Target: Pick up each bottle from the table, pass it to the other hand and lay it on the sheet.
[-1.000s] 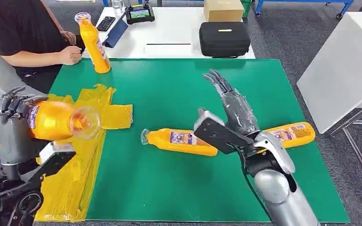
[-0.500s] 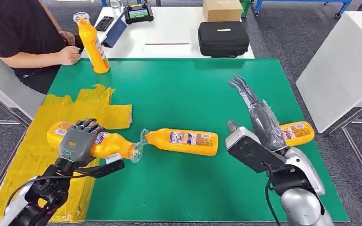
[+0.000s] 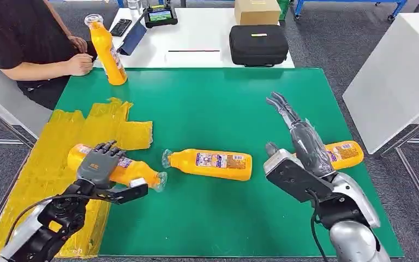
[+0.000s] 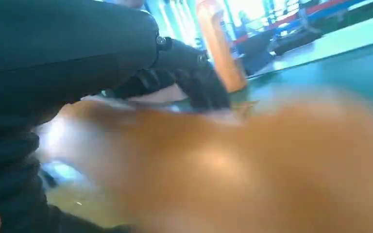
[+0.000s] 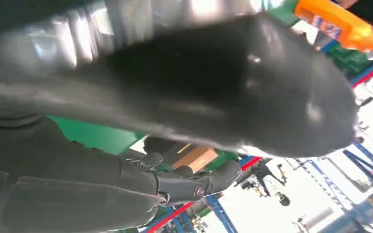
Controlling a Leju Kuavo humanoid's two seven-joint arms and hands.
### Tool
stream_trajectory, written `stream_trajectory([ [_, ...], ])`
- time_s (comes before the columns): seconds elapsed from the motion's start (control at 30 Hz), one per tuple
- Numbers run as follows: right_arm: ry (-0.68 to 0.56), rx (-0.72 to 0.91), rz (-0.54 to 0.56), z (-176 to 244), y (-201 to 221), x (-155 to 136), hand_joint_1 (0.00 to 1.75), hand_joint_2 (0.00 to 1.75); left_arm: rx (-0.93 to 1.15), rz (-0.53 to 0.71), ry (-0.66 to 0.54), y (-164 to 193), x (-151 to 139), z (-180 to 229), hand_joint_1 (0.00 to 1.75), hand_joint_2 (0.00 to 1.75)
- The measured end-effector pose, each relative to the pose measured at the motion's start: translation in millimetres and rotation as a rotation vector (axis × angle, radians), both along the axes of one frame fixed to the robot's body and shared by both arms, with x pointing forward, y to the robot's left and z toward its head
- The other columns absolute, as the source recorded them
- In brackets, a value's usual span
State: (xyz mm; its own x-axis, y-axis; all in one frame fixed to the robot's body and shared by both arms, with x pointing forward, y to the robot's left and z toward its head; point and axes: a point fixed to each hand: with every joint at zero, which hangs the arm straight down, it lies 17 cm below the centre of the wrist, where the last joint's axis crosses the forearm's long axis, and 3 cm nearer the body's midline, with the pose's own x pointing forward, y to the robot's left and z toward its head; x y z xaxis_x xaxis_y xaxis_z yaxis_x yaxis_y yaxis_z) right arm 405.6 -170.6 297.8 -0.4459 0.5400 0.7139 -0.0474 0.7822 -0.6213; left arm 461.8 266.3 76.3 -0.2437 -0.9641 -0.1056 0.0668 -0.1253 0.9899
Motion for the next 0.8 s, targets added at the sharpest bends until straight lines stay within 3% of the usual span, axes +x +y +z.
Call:
stream_trajectory([
  [0.47,0.049,-0.056,-0.009,-19,4,-3,0.00,0.00,0.049,0.053,0.054,13,0,-12,0.00,1.75],
  [0.5,0.054,-0.065,-0.010,-22,4,-3,0.00,1.75,0.042,0.063,0.063,15,-1,-13,0.00,1.75],
  [0.6,0.075,-0.091,-0.023,-31,2,-4,0.00,1.75,-0.014,0.098,0.081,20,-3,-12,0.00,1.75],
  [0.63,0.089,-0.111,-0.032,-36,1,-3,0.00,1.75,-0.064,0.108,0.086,19,-3,-9,0.00,0.00],
  [0.73,0.150,-0.190,-0.071,-57,-5,0,0.00,1.75,-0.363,0.122,0.055,12,1,22,0.00,0.00],
  [0.8,0.193,-0.256,-0.098,-74,-10,4,0.00,1.75,-0.666,0.100,-0.024,7,5,64,0.00,0.00],
])
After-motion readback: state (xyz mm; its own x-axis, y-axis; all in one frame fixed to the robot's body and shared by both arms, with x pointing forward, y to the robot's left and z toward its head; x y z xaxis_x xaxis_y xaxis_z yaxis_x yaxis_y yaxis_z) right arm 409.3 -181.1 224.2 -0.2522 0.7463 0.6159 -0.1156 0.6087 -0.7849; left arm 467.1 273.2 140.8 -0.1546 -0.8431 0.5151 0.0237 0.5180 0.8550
